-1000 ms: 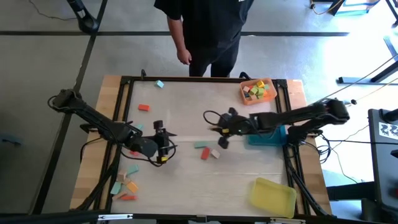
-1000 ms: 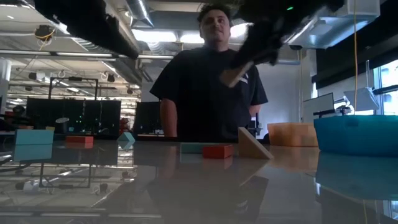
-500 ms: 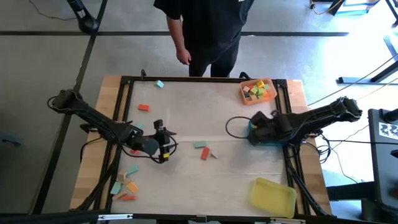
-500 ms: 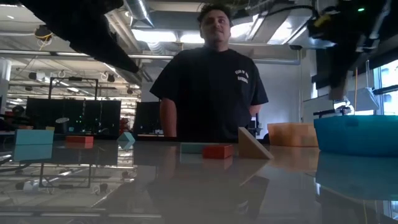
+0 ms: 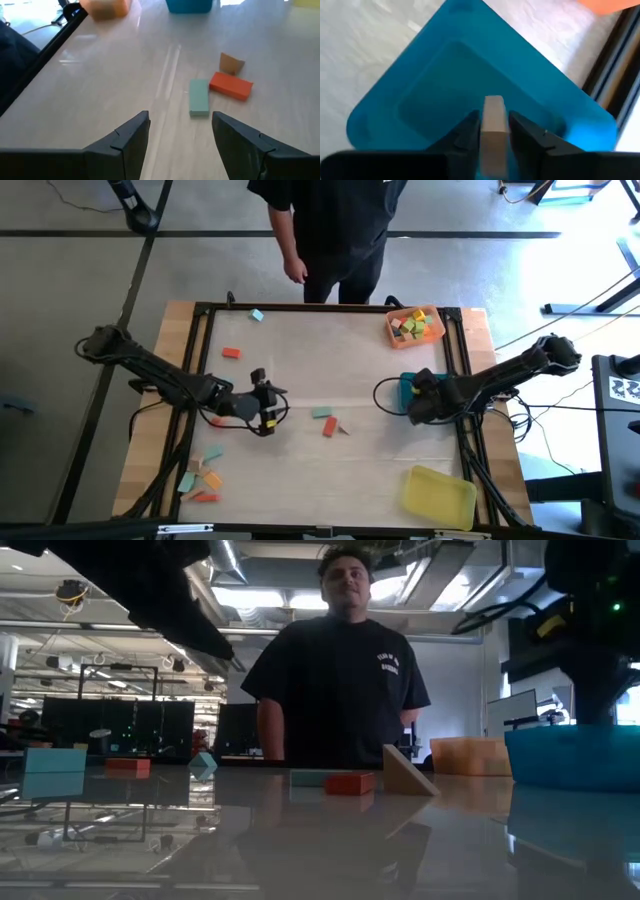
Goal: Sort blocks by size
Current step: Put the brown rectangular block into the blue bin, then put the light blue rectangular block into the blue bin
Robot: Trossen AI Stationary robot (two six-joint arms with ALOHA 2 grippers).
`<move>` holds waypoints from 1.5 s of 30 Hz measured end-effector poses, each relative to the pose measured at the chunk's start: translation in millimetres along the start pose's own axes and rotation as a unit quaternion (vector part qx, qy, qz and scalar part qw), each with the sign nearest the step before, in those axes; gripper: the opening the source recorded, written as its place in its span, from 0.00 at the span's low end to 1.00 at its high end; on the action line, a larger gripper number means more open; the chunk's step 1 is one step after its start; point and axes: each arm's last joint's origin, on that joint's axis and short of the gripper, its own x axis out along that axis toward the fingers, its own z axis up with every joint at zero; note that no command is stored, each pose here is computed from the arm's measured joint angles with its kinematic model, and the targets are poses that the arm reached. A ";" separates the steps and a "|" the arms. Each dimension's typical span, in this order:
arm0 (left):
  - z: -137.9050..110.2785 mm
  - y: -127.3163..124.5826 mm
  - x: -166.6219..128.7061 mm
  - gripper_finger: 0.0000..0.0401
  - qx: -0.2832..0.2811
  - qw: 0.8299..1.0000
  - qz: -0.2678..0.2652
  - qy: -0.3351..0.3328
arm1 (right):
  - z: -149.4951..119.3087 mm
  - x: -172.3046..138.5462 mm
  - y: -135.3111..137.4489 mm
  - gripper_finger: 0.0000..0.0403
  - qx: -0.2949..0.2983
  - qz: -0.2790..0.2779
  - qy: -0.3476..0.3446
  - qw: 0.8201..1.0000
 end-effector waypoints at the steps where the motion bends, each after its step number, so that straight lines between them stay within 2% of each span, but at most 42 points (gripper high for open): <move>1: -0.5 0.7 1.7 0.50 0.000 1.000 0.002 0.003 | -0.4 2.2 0.1 0.28 0.003 0.000 -0.002 1.000; 4: -1.9 2.8 8.5 0.50 -0.002 1.000 0.009 0.011 | 0.8 6.3 -1.4 0.36 0.011 -0.005 0.001 1.000; 10: -2.3 1.1 25.7 0.50 0.005 1.000 -0.027 0.015 | 4.6 -1.0 1.5 0.56 -0.005 0.007 -0.006 1.000; 17: -4.8 -1.0 49.6 0.50 0.011 0.999 -0.051 0.010 | 23.8 -26.8 13.4 0.69 -0.045 0.050 -0.093 0.993; 21: -9.6 -3.8 68.0 0.50 0.015 0.998 -0.064 0.006 | 30.2 -29.7 26.0 0.71 -0.069 0.097 -0.143 0.983; 25: -16.6 -7.6 87.8 0.50 0.026 0.994 -0.109 0.000 | 31.4 -25.1 37.1 0.70 -0.085 0.140 -0.174 0.971; 27: -20.7 -8.6 97.2 0.50 0.032 0.993 -0.113 -0.004 | 31.3 -22.6 40.2 0.70 -0.090 0.152 -0.184 0.967; 31: -26.3 -7.8 115.1 0.50 0.033 0.994 -0.108 0.004 | 29.2 -17.3 41.2 0.70 -0.091 0.156 -0.187 0.966; 34: -29.2 -7.3 124.9 0.50 0.028 0.991 -0.127 0.011 | 27.5 -14.2 40.4 0.70 -0.094 0.152 -0.184 0.967; 45: -45.4 5.9 146.5 0.50 0.012 0.990 -0.130 0.051 | 28.0 -12.8 41.3 0.70 -0.085 0.150 -0.199 0.965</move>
